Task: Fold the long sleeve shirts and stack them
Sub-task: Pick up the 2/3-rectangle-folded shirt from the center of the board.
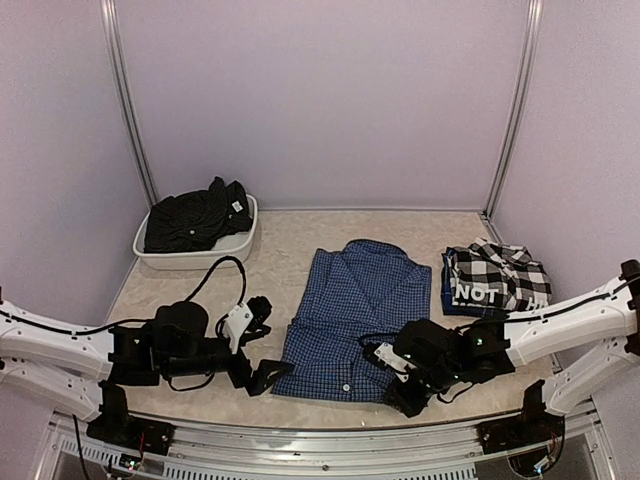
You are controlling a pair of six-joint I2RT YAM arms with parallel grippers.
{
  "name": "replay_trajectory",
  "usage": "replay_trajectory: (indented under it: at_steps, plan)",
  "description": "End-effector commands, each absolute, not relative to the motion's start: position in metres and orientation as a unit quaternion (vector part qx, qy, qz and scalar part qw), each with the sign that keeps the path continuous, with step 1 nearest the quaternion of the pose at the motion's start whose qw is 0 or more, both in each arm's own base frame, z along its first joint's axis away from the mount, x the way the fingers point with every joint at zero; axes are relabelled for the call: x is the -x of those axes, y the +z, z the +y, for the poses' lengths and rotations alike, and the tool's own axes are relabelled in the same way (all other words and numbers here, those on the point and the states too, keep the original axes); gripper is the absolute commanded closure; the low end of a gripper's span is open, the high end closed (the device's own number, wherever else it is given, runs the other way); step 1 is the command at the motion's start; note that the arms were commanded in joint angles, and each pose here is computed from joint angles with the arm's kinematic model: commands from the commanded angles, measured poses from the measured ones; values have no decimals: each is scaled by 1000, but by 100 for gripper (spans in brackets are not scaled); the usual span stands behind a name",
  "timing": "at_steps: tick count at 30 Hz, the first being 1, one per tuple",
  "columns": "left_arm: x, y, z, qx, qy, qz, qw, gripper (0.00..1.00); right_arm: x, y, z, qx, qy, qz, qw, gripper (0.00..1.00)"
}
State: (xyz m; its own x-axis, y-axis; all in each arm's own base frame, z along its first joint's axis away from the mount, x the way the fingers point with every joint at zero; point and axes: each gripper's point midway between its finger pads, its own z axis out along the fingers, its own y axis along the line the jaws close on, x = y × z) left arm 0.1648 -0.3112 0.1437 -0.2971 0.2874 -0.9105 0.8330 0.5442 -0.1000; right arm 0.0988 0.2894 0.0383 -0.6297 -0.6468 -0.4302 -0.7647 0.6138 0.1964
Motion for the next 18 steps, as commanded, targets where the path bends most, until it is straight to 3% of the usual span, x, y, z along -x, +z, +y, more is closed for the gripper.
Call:
replay_trajectory:
  at_steps: [1,13,18]
  plan:
    - [-133,136,-330,-466,-288,693,470,1,-58,51,283,390,264,877,93,100]
    - [-75,81,-365,-614,-224,635,413,1,-44,83,267,373,313,868,97,100]
    - [-80,67,-367,-621,-172,636,424,3,-43,78,265,370,306,873,85,100]
